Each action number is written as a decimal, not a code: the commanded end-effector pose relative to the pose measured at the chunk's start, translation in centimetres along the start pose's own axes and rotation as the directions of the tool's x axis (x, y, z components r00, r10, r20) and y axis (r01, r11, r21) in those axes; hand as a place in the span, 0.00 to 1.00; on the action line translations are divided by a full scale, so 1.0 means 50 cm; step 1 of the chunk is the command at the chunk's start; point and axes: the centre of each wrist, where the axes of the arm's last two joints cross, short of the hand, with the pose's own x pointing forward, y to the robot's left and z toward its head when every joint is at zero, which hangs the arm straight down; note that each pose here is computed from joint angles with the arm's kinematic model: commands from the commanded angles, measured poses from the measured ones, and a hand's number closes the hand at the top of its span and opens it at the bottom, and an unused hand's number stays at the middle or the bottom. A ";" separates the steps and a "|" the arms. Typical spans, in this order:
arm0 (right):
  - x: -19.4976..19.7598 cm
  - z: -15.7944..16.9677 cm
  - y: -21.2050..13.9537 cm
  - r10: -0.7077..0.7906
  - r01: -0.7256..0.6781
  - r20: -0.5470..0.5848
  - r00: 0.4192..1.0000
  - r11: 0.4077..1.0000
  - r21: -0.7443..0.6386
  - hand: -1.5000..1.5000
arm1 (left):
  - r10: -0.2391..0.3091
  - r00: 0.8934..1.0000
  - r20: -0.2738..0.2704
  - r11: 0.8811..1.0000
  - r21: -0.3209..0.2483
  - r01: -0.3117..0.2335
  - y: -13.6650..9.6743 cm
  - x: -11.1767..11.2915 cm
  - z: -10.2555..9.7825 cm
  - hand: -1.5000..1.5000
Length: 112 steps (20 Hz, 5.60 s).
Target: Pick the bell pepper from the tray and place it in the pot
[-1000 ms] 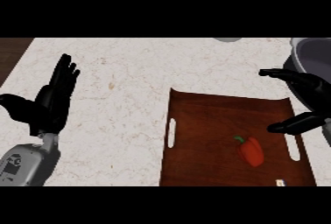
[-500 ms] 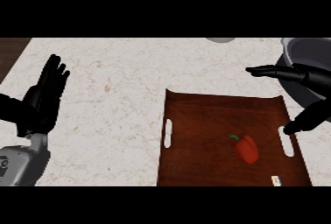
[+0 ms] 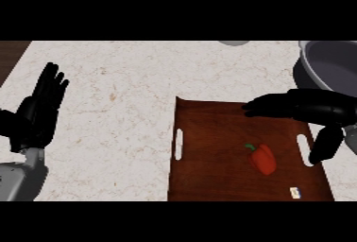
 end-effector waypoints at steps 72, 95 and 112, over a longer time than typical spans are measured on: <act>0.108 0.435 0.283 -0.056 0.017 -0.036 0.998 0.737 -0.676 1.00 | -0.013 1.000 0.000 0.997 0.080 0.013 0.032 -0.007 0.039 0.50; -0.093 0.489 0.089 -0.371 0.123 -0.073 0.926 0.478 -0.870 1.00 | 0.002 1.000 0.008 0.999 -0.045 -0.002 -0.061 0.010 0.010 0.50; -0.243 0.362 0.091 -0.196 -0.311 -0.487 0.851 0.559 -0.769 1.00 | -0.007 1.000 0.026 0.998 -0.056 0.008 -0.038 0.029 -0.005 0.50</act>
